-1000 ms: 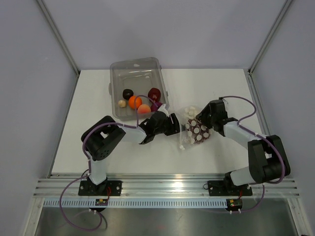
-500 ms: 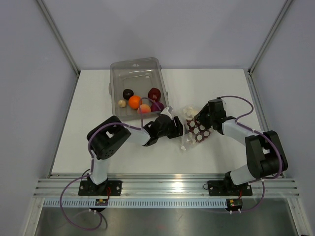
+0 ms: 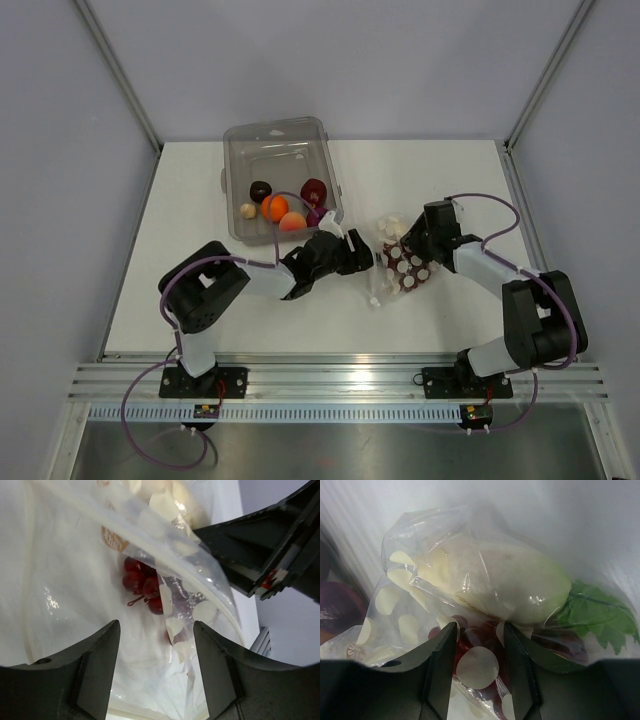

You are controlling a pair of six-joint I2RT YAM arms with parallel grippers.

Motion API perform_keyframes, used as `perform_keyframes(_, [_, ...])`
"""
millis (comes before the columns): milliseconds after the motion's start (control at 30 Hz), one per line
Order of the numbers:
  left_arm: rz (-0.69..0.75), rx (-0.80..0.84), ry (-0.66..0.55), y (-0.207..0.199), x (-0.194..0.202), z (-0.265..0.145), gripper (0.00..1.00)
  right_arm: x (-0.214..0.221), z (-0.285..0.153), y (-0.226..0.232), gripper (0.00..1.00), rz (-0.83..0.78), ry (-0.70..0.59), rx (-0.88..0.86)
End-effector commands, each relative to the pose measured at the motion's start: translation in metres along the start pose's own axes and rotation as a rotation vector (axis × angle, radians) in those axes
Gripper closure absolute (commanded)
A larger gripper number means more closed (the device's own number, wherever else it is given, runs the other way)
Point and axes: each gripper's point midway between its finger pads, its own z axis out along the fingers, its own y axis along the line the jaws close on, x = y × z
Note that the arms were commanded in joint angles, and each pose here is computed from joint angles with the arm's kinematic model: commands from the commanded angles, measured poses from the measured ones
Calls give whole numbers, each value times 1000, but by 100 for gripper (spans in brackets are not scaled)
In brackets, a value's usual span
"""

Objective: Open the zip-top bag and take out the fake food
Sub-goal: Adjust the zipper food storage bag at the center of the board.

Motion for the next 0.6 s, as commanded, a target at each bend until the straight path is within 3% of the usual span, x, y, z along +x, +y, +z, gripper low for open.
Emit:
perform_keyframes(0, [45, 101, -107, -28, -24, -6, 35, -17, -14, -5, 50, -38, -72, 38])
perform_keyframes(267, [8, 169, -69, -37, -15, -9, 35, -25, -34, 6, 51, -97, -93, -13])
perform_keyframes(567, [-42, 164, -171, -31, -28, -49, 29, -34, -55, 5, 47, -109, -158, -40])
